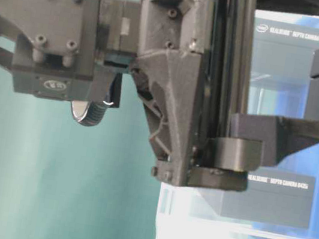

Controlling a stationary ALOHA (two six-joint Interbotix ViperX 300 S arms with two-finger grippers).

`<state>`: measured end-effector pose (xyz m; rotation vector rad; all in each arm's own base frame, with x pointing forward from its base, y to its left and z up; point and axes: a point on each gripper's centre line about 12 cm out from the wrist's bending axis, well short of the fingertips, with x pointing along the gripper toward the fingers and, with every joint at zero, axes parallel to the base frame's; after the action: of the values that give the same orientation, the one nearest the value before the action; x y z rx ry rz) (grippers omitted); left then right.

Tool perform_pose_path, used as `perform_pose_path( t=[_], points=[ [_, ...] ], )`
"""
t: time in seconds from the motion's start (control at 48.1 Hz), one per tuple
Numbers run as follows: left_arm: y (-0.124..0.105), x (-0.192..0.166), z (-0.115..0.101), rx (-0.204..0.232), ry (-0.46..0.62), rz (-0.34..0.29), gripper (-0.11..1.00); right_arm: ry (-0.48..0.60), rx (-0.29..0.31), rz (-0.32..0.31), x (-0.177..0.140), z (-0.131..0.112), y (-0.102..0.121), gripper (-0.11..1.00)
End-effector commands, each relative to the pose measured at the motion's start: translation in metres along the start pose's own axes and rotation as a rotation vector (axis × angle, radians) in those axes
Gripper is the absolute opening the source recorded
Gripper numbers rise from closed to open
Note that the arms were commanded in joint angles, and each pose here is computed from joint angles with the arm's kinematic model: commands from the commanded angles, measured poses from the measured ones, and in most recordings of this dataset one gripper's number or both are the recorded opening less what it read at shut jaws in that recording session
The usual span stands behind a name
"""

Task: Take out the box from the case.
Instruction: 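Lower the box onto the green table and open the right gripper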

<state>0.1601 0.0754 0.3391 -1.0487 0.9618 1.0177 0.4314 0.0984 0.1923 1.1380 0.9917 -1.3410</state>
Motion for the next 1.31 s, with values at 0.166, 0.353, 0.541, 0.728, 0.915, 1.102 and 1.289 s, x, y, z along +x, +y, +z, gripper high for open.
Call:
perform_pose_path(
  t=[0.166, 0.353, 0.541, 0.728, 0.915, 1.102, 1.289],
  points=[
    [0.0, -0.003, 0.002, -0.005, -0.01, -0.008, 0.9, 0.026, 0.013, 0.081, -0.027, 0.004, 0.005, 0.94],
    [0.0, -0.003, 0.002, -0.005, -0.011, -0.009, 0.9, 0.036, 0.019, 0.103, -0.036, 0.005, 0.008, 0.94],
    [0.0, -0.003, 0.001, -0.003, -0.011, -0.009, 0.9, 0.047, 0.042, 0.141, -0.063, 0.015, 0.009, 0.94],
    [0.0, -0.003, 0.002, -0.003, -0.012, -0.01, 0.9, 0.042, 0.06, 0.136, -0.095, 0.029, 0.001, 0.94],
    [0.0, -0.003, 0.002, -0.003, -0.013, -0.013, 0.9, 0.005, 0.077, 0.121, -0.126, 0.044, -0.008, 0.94],
    [0.0, -0.004, 0.002, -0.004, -0.015, -0.016, 0.9, -0.005, 0.07, 0.127, -0.137, 0.048, -0.008, 0.94],
    [0.001, -0.005, 0.001, -0.005, -0.017, -0.018, 0.9, 0.007, 0.069, 0.158, -0.137, 0.046, -0.004, 0.94]
  ],
)
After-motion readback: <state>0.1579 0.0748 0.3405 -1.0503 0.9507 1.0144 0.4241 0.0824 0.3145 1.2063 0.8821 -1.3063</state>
